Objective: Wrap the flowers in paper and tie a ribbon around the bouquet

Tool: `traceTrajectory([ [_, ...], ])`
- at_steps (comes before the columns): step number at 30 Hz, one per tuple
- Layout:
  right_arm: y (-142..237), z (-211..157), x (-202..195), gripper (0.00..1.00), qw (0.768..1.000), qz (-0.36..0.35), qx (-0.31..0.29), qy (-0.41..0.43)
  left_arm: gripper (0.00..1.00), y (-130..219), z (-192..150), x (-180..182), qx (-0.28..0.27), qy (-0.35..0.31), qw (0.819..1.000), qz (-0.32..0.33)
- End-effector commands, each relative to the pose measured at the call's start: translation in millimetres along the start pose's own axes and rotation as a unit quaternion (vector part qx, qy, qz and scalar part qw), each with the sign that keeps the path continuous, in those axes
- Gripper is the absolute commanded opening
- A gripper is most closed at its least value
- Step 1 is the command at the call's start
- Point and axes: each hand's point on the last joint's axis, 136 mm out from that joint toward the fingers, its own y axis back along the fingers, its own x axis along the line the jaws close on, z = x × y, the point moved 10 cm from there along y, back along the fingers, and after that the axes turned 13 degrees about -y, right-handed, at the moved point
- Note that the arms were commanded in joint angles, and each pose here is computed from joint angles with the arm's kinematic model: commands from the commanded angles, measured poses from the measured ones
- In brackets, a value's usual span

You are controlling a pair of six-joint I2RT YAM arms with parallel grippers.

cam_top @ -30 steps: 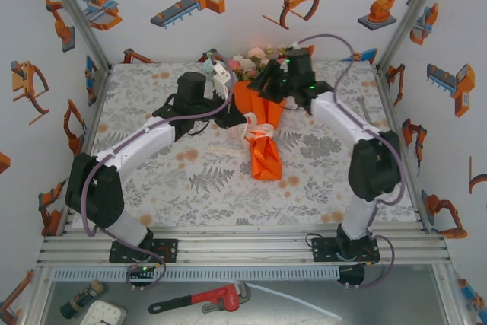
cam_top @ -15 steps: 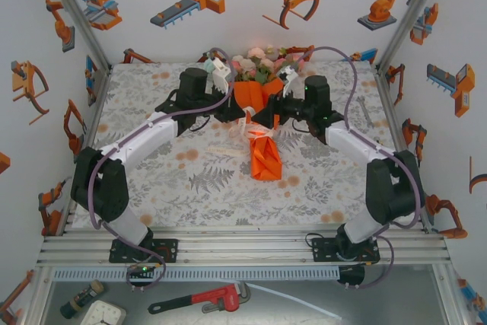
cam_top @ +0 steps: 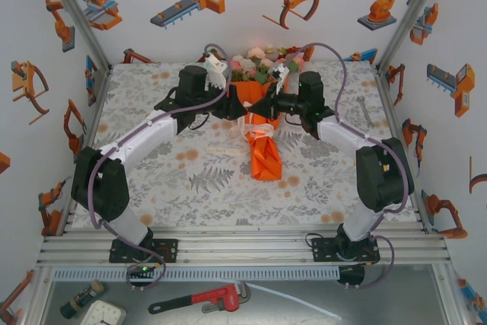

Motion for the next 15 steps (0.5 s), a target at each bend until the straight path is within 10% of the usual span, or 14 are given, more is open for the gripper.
traceTrajectory([
  [1,5,4,7,0.0,0.999,-0.013,-0.023,0.018,0.52,19,-13,45,-0.005,0.152,0.98,0.127],
  [6,8,-2,4,0.0,0.999,-0.036,-0.012,0.012,0.48,17,-65,89,0.023,0.318,0.933,0.167],
  [15,6,1,3,0.0,0.999,-0.046,-0.008,0.006,0.46,-39,-99,96,0.099,0.361,0.919,0.124],
])
